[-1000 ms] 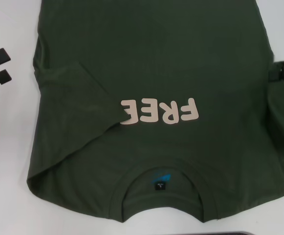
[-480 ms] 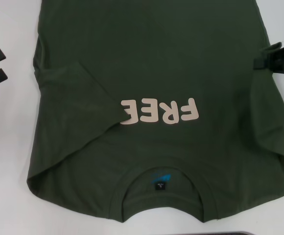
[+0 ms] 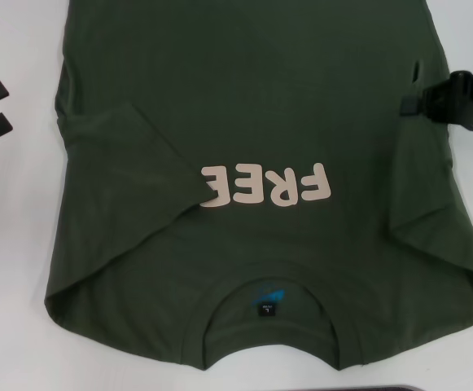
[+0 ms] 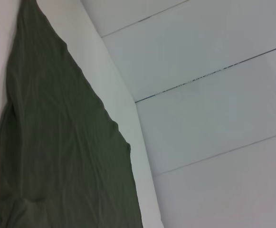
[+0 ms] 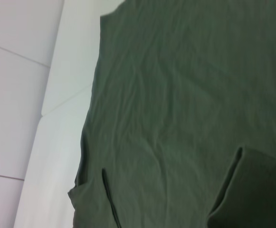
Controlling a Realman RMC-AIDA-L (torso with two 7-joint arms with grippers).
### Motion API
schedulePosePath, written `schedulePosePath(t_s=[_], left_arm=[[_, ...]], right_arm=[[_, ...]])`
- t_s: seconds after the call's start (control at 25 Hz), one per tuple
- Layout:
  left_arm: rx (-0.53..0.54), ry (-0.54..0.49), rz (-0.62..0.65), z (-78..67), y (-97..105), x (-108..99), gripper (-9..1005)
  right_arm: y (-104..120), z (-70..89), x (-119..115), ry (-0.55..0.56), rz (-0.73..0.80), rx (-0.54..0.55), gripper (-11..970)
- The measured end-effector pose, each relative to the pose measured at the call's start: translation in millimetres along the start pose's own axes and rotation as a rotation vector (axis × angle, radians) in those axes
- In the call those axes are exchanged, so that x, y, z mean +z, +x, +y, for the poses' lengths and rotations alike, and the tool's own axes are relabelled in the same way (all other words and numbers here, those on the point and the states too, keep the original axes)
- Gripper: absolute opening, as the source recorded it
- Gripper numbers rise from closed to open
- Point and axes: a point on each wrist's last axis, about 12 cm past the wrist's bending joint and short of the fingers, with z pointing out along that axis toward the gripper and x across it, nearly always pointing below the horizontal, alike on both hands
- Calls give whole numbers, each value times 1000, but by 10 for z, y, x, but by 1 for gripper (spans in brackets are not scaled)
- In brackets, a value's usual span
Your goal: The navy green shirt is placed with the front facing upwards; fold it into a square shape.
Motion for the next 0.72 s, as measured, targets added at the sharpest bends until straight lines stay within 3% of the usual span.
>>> schedulePosePath(t_s=[0.24, 0.44, 0.6, 0.72], left_arm=[[-1, 3, -17, 0, -8, -19, 821], [2, 2, -18, 3, -7, -21, 820], [3, 1, -19, 4, -6, -22, 819], [1, 1, -22, 5, -7, -24, 818]], right_arm=[[19, -46, 4, 18, -8, 20, 50], [10, -54, 1, 15, -28, 30, 277], [10, -34, 38, 0, -30, 25, 422], [6, -48, -8, 52, 38, -3, 493]])
